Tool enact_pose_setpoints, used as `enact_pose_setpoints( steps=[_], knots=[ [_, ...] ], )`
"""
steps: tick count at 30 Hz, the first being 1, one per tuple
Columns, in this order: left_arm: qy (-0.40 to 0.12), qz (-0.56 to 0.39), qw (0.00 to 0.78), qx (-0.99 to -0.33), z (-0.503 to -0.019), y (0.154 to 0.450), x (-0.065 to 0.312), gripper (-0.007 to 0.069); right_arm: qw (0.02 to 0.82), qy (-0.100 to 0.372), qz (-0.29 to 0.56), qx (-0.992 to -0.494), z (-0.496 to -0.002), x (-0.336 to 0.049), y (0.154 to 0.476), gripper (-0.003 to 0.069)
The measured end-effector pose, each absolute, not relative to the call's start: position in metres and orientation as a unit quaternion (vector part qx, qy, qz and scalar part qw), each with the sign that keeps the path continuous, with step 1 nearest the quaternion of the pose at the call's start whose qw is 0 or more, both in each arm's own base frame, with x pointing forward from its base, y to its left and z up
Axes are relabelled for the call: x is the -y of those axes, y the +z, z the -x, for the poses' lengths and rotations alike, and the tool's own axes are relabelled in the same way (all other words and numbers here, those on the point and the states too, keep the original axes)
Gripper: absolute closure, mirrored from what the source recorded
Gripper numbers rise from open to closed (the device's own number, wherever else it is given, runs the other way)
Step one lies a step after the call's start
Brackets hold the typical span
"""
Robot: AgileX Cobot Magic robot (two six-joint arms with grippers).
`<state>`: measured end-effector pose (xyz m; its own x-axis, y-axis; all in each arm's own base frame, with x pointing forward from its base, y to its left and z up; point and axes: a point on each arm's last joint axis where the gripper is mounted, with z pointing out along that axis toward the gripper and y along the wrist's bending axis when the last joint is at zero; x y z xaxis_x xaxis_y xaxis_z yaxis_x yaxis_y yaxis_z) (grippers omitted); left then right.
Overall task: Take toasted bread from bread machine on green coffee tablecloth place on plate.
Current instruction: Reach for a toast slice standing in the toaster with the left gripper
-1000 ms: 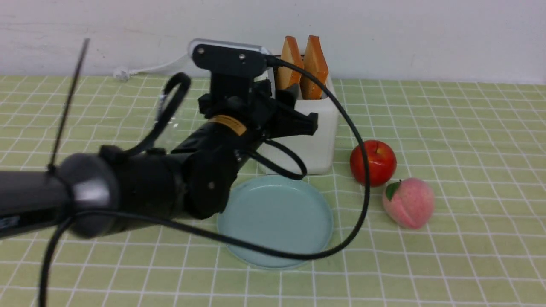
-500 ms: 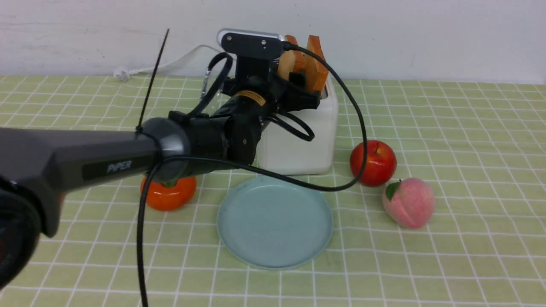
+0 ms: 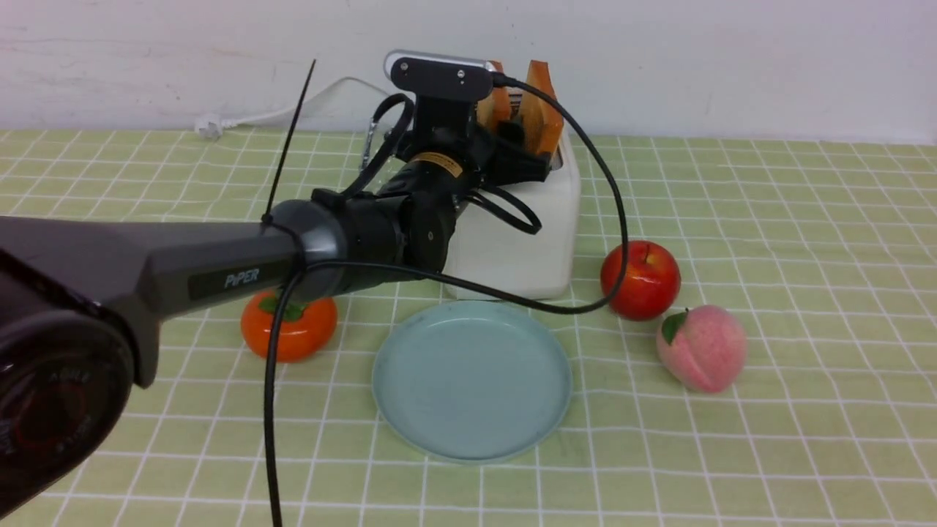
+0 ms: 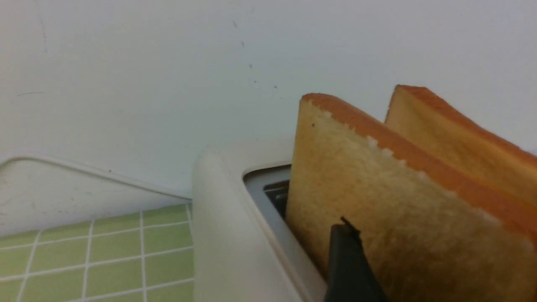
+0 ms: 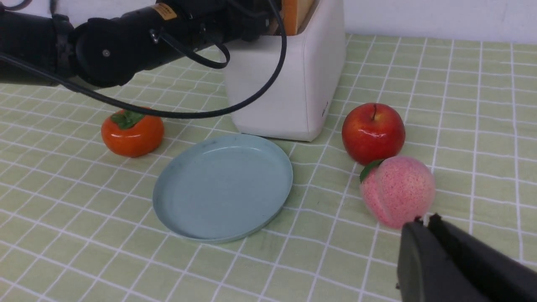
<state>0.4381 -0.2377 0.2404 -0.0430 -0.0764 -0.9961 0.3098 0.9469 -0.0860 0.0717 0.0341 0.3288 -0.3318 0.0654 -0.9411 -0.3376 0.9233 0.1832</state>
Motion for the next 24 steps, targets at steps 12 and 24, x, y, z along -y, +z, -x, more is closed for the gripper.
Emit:
enact_pose_setpoints(
  steps=[12, 24],
  knots=[
    [-0.145, -0.077, 0.686, -0.709, -0.437, 0.247, 0.236, 0.0523, 0.572, 0.178, 0.085, -0.796, -0.072, -0.034, 0.329, 0.0636],
    [-0.225, -0.102, 0.7, -0.67, -0.356, 0.413, 0.203, 0.0523, 0.572, 0.182, 0.083, -0.796, -0.072, -0.035, 0.329, 0.0636]
  ],
)
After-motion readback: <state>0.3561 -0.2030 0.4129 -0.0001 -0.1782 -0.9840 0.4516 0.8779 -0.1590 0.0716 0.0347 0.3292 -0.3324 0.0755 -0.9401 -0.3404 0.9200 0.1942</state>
